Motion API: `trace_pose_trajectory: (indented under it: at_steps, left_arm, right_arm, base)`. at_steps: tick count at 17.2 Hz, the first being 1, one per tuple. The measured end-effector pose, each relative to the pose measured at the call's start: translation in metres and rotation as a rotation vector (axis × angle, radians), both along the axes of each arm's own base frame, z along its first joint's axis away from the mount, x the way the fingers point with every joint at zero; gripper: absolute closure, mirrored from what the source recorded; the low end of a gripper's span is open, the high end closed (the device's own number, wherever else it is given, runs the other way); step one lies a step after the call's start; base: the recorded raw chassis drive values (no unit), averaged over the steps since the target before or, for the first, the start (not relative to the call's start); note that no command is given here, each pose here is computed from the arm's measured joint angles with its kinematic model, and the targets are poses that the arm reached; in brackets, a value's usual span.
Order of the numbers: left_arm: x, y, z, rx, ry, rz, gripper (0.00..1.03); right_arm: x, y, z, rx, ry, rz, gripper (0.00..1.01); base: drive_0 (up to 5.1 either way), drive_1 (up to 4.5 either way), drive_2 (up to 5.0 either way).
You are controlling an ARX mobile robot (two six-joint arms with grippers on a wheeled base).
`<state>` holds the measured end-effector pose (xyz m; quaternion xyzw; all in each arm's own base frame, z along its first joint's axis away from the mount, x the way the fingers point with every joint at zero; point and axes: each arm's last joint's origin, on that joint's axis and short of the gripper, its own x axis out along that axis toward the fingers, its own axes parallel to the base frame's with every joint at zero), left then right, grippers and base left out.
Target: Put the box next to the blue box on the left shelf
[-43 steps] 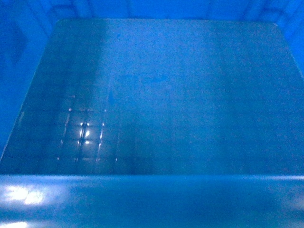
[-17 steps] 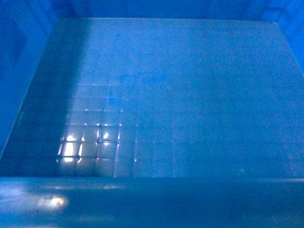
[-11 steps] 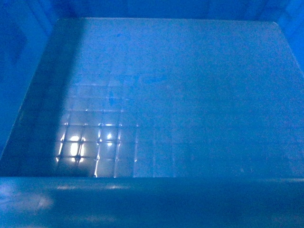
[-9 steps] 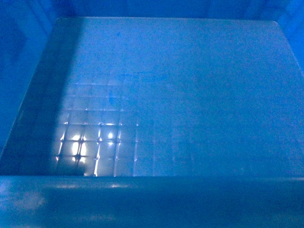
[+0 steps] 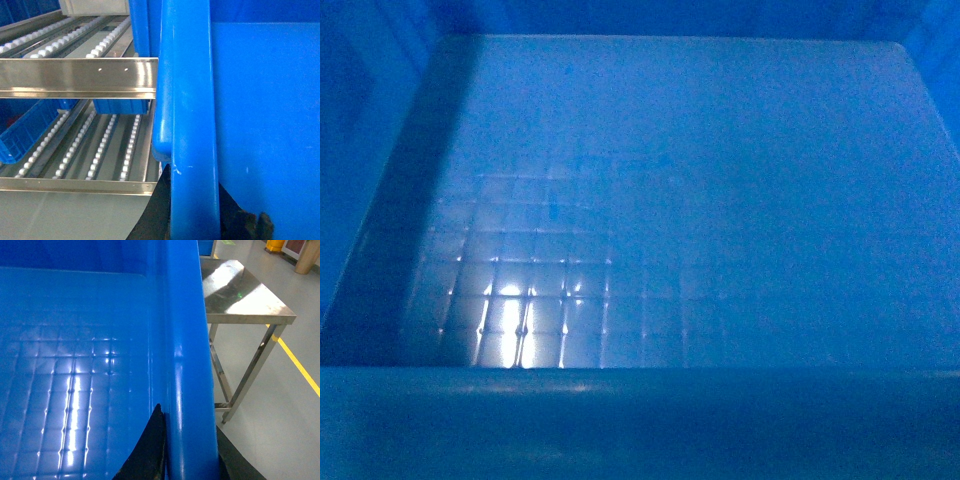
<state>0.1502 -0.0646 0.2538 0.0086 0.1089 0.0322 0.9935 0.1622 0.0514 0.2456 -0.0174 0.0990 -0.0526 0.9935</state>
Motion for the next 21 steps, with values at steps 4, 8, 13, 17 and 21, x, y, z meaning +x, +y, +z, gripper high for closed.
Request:
trace_pose_trajectory:
  at_steps: [4, 8, 13, 17, 21]
  left_arm:
    - [0.0001, 0.0, -0.0003, 0.001, 0.002, 0.0, 0.96]
    - [0.0, 0.0, -0.0003, 0.002, 0.002, 0.0, 0.96]
    - [0.0, 0.0, -0.0004, 0.002, 0.003, 0.0, 0.96]
    - [-0.0001, 0.0, -0.0003, 0.002, 0.003, 0.0, 0.96]
    - [-0.0001, 0.0, -0.0002, 0.001, 0.002, 0.0, 0.96]
  right_arm:
    - [-0.0002, -0.0001, -0.0002, -0.001, 0.003, 0.0, 0.91]
    - [-0.0001, 0.0, -0.0004, -0.002, 0.004, 0.0, 0.91]
    - [-0.0001, 0.0, -0.0004, -0.002, 0.004, 0.0, 0.91]
    - [0.0, 0.0, -0.0004, -0.001, 0.004, 0.0, 0.91]
    - [-0.0001, 0.0, -0.0002, -0.001, 0.003, 0.0, 0.91]
  base:
    - [0.0, 4.16, -4.1]
    - [0.0, 4.16, -4.1]
    - [0.0, 4.16, -4.1]
    - [0.0, 4.16, -4.1]
    - [0.0, 4.16, -4.1]
